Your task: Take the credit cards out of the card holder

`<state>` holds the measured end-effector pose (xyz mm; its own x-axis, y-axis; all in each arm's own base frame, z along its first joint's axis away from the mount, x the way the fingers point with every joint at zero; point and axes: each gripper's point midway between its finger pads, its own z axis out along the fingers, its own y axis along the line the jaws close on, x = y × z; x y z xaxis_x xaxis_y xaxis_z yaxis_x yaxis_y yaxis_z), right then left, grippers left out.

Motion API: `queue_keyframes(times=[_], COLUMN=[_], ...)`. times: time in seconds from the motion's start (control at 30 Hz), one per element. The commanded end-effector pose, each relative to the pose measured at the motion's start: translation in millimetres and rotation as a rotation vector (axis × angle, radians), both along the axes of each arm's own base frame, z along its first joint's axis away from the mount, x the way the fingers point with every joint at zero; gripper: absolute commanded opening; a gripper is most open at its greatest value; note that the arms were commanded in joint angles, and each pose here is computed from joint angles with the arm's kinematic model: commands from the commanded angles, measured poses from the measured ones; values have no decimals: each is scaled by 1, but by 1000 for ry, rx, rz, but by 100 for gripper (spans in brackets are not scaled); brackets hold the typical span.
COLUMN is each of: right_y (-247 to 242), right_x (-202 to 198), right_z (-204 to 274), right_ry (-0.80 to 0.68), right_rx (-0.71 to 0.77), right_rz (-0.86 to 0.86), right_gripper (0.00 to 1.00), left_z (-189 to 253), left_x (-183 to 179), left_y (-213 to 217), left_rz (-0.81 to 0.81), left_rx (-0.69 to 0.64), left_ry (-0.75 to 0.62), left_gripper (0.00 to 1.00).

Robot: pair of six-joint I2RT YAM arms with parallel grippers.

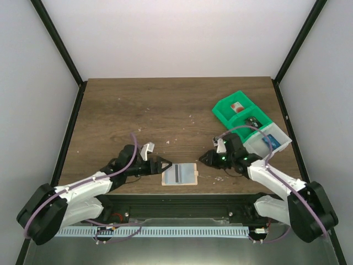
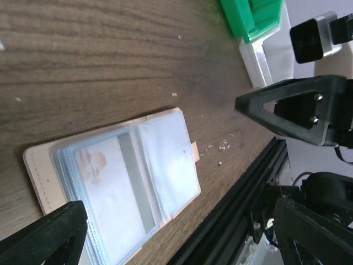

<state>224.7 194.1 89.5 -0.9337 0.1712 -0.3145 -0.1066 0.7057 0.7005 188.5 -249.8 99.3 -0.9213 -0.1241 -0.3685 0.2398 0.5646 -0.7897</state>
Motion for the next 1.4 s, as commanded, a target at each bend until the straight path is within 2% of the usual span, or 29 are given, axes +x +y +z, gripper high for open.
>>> queue_keyframes(times=[0.0, 0.2, 0.4, 0.6, 0.87, 1.0, 1.23, 1.37], right_y=[30, 58, 79, 94, 116, 120, 118, 104], right_x=[-12, -16, -19, -22, -34, -37, -44, -49], right_z=[-8, -11, -7, -17, -35, -51, -67, -80], right_ry=[0, 16, 9, 30, 54, 84, 53, 65], right_rx=[-7, -14, -19, -53, -122, -161, -265, -305], right_rz=[72, 132, 176, 195, 237, 238, 237, 208], right_gripper=[26, 26, 26, 23, 24, 23, 23, 17], left_z=[16, -4, -9, 1, 19, 28, 21, 15], left_x=[-4, -8, -6, 2, 7, 6, 4, -2], left_y=[-13, -11, -4, 13, 36, 42, 41, 35], left_rz=[-32, -26, -20, 79, 205, 216, 213, 189], left_rx=[-176, -138, -61, -35, -56, -70, -62, -112], left_ry=[-4, 44, 22, -42, -112, -135, -70, -10], left_gripper=[94, 96, 97, 98, 100, 100, 100, 100])
